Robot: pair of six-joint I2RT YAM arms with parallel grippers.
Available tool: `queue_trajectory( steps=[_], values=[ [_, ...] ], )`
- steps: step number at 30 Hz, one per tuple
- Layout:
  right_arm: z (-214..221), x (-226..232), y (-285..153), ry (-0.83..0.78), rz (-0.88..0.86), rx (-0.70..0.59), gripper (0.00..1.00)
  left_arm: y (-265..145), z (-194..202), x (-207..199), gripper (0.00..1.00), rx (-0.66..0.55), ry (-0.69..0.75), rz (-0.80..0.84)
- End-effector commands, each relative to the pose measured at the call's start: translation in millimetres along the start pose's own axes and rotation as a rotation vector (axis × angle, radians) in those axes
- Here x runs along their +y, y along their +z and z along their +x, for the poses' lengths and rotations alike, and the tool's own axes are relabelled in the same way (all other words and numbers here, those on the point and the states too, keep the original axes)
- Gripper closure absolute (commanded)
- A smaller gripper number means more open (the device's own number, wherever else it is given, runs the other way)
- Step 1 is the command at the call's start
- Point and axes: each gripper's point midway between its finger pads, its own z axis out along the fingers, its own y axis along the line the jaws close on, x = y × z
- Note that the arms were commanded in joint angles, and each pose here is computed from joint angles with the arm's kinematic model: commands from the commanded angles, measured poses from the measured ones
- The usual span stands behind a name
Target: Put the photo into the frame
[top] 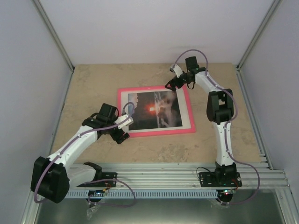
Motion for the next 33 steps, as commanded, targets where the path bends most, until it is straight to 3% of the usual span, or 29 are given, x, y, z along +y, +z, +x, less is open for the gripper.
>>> queue_trajectory(
  steps=[1, 12, 26, 33],
  values=[
    [-2, -21, 11, 0.062, 0.046, -0.005, 0.04, 12, 4, -11, 0.01, 0.026, 0.104, -0.001],
    [35, -18, 33, 0.173, -0.061, 0.033, 0.09, 40, 15, -27, 0.01, 0.097, 0.250, -0.078],
    [102, 14, -14, 0.290, -0.210, 0.156, 0.15, 39, 18, 31, 0.01, 0.132, 0.242, -0.470],
    [149, 51, -43, 0.259, -0.268, 0.246, 0.17, 43, 4, 60, 0.01, 0.106, 0.135, -0.559]
  ],
)
